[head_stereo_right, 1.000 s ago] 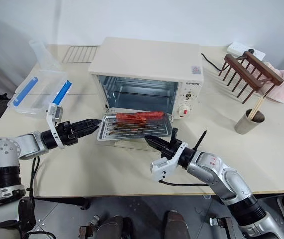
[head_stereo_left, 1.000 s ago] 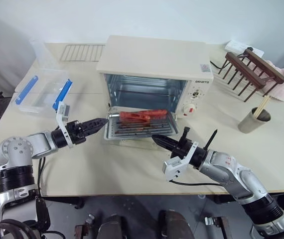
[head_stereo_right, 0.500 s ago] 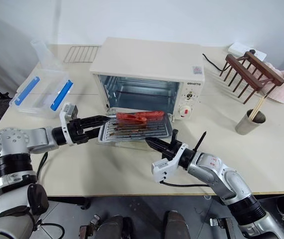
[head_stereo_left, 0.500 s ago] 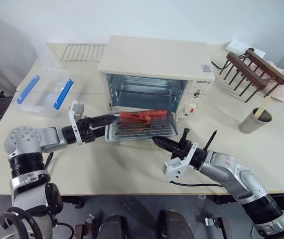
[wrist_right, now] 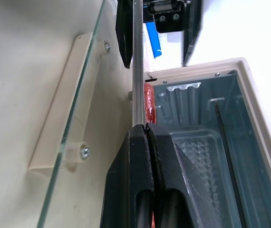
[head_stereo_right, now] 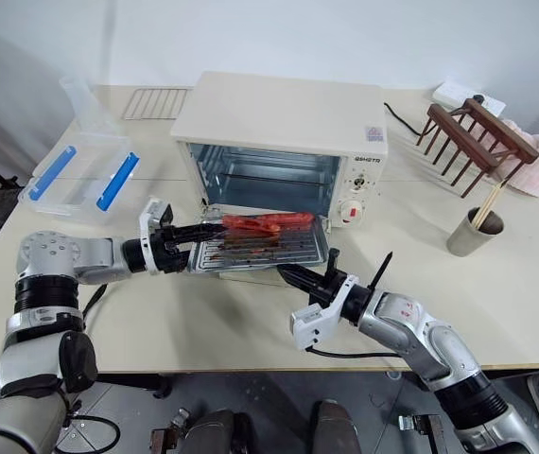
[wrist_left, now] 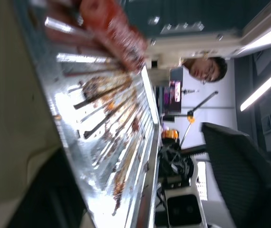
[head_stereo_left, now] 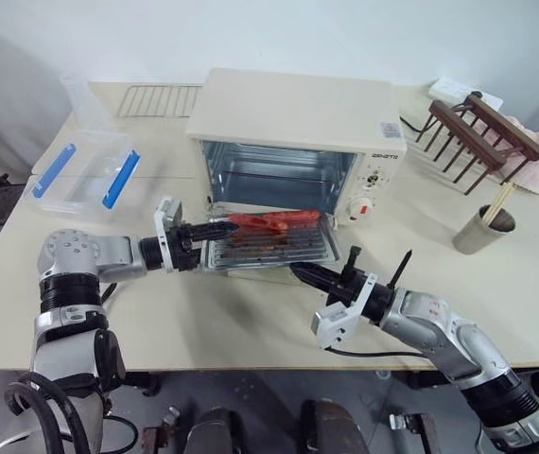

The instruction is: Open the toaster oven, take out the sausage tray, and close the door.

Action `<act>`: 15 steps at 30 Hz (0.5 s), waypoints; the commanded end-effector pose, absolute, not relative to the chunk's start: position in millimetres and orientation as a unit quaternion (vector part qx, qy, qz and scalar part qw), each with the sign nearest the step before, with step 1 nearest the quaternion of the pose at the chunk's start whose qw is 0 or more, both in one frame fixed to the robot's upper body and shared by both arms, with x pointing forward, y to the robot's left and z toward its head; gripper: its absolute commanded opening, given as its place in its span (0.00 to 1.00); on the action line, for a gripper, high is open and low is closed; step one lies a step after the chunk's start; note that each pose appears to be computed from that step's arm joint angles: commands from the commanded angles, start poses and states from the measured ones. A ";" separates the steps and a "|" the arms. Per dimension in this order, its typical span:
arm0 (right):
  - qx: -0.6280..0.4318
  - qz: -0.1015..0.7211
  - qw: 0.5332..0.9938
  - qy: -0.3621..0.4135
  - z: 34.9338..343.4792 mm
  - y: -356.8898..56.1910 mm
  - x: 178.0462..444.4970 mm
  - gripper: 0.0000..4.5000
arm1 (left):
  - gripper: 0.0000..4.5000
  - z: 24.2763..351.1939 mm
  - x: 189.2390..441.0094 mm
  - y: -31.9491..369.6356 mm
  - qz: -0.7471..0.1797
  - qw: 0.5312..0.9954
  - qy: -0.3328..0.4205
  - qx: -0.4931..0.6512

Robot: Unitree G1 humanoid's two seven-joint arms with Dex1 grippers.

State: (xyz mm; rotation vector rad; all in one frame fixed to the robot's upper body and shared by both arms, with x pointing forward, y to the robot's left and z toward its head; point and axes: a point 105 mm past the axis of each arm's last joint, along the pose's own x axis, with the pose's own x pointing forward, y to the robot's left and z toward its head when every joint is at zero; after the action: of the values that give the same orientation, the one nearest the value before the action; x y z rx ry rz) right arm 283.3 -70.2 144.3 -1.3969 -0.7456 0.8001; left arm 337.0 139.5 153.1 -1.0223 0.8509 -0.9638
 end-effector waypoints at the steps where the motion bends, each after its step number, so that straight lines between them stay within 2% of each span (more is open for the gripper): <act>1: -0.611 0.334 0.634 -0.336 153.6 -77.1 283.2 0.00 | 0.47 154.3 330.8 139.9 -0.443 0.666 0.384 -0.462; 8: -0.612 0.333 0.634 -0.336 153.2 -78.8 283.5 0.00 | 0.00 161.1 328.4 145.5 -0.450 0.658 0.375 -0.473; 15: -0.611 0.332 0.634 -0.339 157.5 -83.8 284.6 0.00 | 0.00 164.7 320.6 146.8 -0.466 0.645 0.367 -0.482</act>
State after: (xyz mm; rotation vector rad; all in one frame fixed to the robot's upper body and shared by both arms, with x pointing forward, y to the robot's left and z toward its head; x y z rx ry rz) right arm 281.0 -73.7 149.2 -1.3840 -0.7784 0.7939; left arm 323.5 143.2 154.4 -1.1002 0.8768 -1.0272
